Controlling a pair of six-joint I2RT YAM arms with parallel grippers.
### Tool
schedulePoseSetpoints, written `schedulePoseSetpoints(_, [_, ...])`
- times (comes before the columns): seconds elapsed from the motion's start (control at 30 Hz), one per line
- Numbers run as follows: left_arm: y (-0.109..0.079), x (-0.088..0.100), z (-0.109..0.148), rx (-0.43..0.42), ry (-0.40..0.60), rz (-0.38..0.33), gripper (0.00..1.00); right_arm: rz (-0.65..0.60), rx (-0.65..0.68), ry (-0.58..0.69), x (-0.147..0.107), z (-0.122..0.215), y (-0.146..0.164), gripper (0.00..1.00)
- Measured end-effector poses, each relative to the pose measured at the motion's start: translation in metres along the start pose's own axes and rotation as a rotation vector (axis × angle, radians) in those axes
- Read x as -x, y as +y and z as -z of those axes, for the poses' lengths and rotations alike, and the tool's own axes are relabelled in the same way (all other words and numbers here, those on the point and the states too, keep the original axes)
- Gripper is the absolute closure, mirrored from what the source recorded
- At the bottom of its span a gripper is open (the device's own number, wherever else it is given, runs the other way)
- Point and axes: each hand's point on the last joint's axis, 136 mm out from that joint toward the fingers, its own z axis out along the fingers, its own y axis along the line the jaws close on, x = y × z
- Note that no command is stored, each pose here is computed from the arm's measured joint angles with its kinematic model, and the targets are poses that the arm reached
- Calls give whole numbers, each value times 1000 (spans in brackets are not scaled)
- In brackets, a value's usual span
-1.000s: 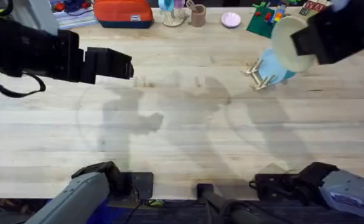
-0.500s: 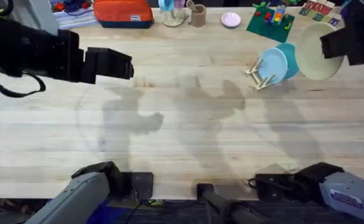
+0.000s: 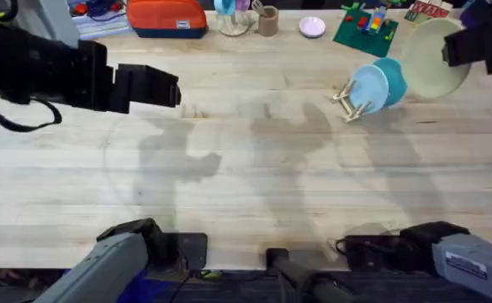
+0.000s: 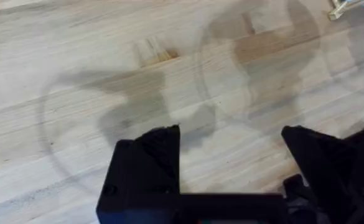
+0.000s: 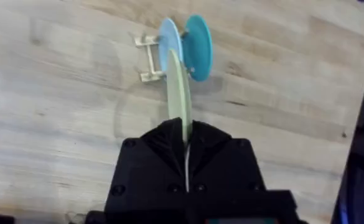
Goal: Pick up the plates from the table one by one and place each into a slot on the dish rack.
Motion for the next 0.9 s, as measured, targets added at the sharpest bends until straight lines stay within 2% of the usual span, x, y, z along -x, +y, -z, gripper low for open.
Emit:
schedulePoseSetpoints(0.13, [0, 0, 0, 0, 0, 0, 4, 12, 30, 10, 2, -6, 3, 974])
schedulePoseSetpoints(0.53, [0, 0, 0, 0, 0, 0, 5, 55, 75, 128, 16, -61, 13, 973])
schedulePoseSetpoints(0.9, [0, 0, 0, 0, 0, 0, 4, 101, 94, 202, 18, -94, 19, 973])
